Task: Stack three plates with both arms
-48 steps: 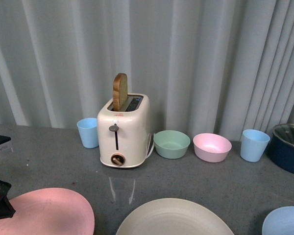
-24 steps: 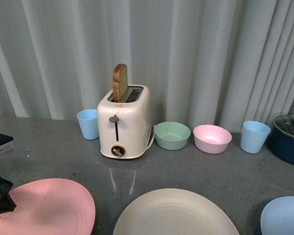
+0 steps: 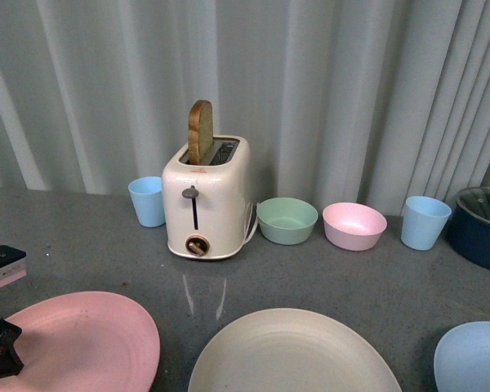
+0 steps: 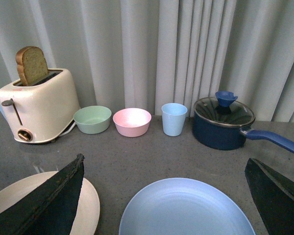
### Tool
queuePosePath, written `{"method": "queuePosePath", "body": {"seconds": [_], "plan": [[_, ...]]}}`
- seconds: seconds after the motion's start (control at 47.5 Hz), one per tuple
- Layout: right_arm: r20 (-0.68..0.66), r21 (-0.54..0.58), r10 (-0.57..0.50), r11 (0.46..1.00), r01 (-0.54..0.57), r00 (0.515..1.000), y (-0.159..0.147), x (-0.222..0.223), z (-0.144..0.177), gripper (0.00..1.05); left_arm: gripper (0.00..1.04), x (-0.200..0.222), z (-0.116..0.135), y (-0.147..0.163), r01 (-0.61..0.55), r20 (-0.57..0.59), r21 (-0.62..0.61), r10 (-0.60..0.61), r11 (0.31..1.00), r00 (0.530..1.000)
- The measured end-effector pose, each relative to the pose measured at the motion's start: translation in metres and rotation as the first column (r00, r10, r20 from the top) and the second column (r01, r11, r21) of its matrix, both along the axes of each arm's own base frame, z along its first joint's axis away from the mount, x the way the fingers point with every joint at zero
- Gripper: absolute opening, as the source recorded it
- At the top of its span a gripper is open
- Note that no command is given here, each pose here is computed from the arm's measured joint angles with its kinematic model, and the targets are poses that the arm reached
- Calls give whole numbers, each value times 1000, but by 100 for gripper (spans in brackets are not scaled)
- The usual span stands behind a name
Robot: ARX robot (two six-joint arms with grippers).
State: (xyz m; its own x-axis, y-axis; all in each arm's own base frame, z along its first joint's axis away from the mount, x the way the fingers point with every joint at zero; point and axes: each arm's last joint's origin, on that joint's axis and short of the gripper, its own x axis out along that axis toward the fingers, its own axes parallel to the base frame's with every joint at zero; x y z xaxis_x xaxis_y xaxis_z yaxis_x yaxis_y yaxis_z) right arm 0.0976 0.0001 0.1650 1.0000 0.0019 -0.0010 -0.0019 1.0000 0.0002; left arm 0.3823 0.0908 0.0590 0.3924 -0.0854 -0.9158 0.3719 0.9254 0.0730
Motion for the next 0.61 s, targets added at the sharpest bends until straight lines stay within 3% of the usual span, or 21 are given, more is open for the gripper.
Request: {"method": "queuePosePath", "body": {"seconds": [0.484,0.61], "plan": [[0,0,0,1000,0,1000,0,0,0,97,31,1,0,0,9,2,-2,-9,1000,1000],[0,0,0,1000,0,1000,0,0,0,97,10,2,2,1,9,12,-30,-9,1000,1000]]}}
